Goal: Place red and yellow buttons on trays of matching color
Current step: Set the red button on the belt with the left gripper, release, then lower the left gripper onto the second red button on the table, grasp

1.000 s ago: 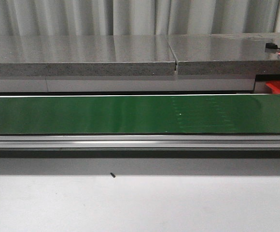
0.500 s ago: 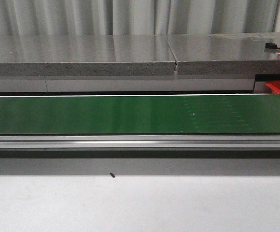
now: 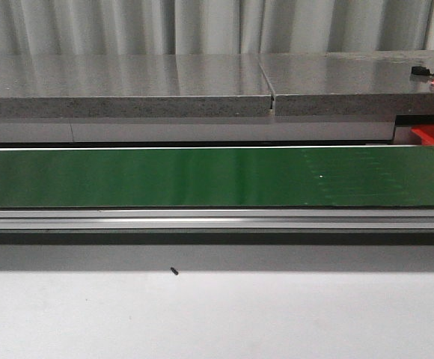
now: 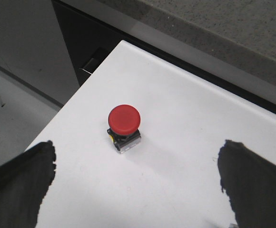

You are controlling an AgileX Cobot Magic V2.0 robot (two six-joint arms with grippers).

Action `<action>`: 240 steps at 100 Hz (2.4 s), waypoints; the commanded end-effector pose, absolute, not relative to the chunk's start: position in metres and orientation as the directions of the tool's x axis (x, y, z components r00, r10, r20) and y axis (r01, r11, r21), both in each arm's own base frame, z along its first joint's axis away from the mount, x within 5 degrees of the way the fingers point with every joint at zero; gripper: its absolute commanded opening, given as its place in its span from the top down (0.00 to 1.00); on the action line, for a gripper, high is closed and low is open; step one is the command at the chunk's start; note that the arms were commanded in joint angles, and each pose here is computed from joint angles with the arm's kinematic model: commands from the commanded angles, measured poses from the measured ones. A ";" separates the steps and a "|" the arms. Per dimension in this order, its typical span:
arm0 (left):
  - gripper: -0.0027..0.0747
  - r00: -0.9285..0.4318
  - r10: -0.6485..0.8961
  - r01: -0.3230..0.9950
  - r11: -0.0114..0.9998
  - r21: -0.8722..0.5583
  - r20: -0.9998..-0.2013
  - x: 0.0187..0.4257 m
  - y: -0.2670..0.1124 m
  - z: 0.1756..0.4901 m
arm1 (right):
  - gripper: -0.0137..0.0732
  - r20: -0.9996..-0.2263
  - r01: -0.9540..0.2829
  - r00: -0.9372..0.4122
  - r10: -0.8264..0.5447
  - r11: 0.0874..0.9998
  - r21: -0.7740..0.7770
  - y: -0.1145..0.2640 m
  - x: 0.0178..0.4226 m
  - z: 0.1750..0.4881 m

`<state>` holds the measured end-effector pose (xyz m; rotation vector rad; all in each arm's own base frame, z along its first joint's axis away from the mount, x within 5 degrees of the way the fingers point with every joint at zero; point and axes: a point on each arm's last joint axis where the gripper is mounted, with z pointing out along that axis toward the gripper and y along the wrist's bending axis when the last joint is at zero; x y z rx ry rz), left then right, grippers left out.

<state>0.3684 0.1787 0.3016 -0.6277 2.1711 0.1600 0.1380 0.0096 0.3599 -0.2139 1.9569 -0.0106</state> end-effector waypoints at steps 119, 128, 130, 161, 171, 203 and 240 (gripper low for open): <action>0.11 -0.548 -0.351 -0.488 0.871 -0.050 -0.760 0.462 0.231 0.227 | 0.92 -0.945 -0.129 -0.285 -0.160 0.983 -0.127 0.009 0.139 0.374; 0.11 -0.558 -0.356 -0.489 0.871 -0.050 -0.750 0.464 0.232 0.219 | 0.92 -0.945 -0.129 -0.285 -0.160 0.983 -0.127 0.009 0.139 0.374; 0.11 -0.559 -0.357 -0.489 0.871 -0.049 -0.748 0.464 0.232 0.218 | 0.92 -0.945 -0.129 -0.285 -0.160 0.983 -0.127 0.009 0.139 0.374; 0.19 -0.558 -0.356 -0.489 0.871 -0.050 -0.750 0.465 0.233 0.217 | 0.92 -0.945 -0.129 -0.285 -0.160 0.983 -0.127 0.009 0.139 0.374; 0.36 -0.557 -0.356 -0.489 0.871 -0.050 -0.750 0.465 0.233 0.217 | 0.92 -0.945 -0.129 -0.285 -0.160 0.983 -0.127 0.009 0.139 0.374; 0.90 -0.559 -0.355 -0.489 0.871 -0.048 -0.750 0.464 0.232 0.223 | 0.92 -0.945 -0.129 -0.285 -0.160 0.983 -0.127 0.009 0.139 0.374; 0.94 -0.494 -0.384 -0.488 0.865 -0.117 -0.780 0.438 0.214 0.303 | 0.92 -0.945 -0.129 -0.285 -0.160 0.983 -0.127 0.009 0.139 0.374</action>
